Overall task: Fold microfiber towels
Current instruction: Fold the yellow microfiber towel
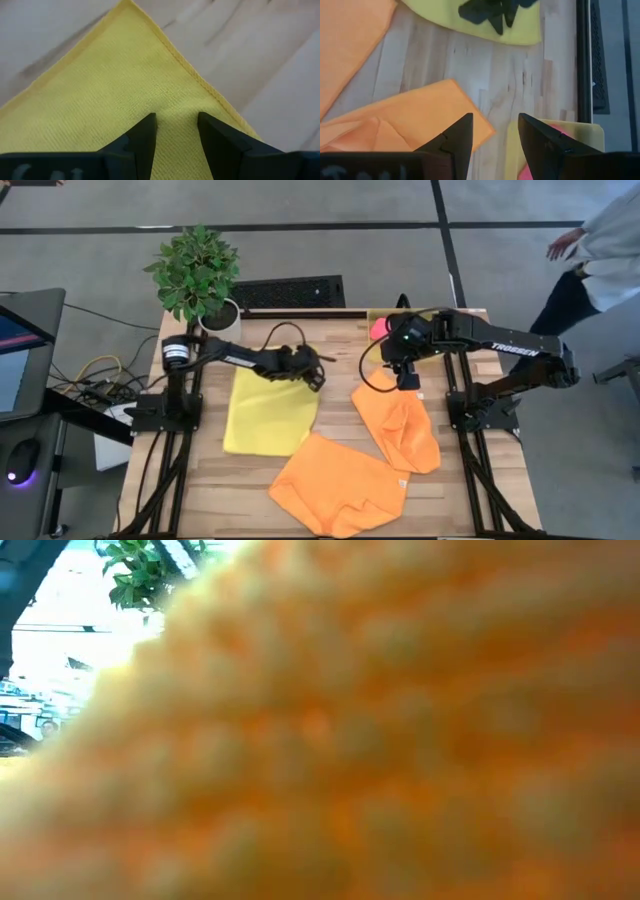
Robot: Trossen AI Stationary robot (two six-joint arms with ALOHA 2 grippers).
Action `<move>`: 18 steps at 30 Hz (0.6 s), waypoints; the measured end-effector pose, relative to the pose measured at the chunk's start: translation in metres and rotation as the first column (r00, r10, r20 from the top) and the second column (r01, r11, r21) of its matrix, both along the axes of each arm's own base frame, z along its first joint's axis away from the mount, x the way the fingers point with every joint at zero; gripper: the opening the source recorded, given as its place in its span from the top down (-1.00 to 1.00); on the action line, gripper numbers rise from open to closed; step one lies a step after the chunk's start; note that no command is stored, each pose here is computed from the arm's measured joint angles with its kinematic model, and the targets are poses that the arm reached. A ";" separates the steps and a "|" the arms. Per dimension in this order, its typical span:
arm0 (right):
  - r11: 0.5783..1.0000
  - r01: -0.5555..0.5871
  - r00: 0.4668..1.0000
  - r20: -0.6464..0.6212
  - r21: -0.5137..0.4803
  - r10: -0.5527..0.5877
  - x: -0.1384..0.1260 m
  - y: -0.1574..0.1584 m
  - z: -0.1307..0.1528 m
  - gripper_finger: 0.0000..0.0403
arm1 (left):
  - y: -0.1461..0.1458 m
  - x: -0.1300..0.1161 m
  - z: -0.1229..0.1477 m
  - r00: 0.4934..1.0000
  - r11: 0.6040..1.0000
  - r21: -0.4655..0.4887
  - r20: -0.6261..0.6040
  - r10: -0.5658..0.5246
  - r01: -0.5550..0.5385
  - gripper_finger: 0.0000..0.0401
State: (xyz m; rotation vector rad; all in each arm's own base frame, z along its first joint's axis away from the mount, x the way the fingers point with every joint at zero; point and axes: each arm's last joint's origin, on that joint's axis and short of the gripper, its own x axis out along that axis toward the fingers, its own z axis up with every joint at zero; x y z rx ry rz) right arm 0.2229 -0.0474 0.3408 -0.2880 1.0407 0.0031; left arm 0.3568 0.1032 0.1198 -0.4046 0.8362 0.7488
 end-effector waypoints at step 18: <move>1.000 -0.020 1.000 -0.016 -0.004 0.020 -0.001 0.000 -0.001 0.09 | -0.025 0.009 0.106 0.977 0.983 0.001 -0.108 -0.183 0.184 0.30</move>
